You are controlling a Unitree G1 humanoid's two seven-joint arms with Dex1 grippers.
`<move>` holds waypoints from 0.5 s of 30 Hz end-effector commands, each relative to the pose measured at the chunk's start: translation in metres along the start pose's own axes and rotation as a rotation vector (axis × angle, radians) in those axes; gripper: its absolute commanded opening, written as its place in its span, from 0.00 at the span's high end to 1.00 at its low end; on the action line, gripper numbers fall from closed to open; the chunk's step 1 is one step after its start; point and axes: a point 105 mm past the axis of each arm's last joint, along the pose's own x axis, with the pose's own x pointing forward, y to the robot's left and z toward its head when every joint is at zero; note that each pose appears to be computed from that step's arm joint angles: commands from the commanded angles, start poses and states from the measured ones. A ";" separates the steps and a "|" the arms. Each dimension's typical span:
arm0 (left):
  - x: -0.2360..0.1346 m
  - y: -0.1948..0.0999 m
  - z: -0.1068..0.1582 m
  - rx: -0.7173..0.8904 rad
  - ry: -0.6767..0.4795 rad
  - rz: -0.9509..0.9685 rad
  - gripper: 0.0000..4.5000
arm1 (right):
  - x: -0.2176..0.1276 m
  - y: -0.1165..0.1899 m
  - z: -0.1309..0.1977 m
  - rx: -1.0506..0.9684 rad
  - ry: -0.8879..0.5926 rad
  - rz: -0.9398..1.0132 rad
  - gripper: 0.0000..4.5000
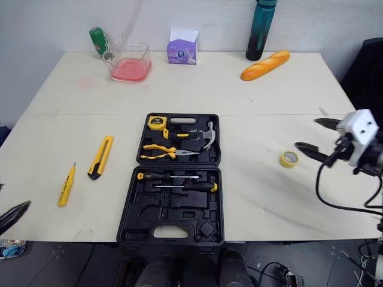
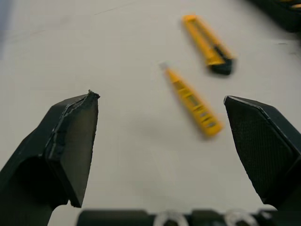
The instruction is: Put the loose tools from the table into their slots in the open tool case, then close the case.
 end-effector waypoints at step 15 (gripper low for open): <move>-0.028 0.037 -0.016 -0.052 0.054 0.282 0.00 | -0.065 -0.039 -0.055 -0.011 0.147 -0.363 0.01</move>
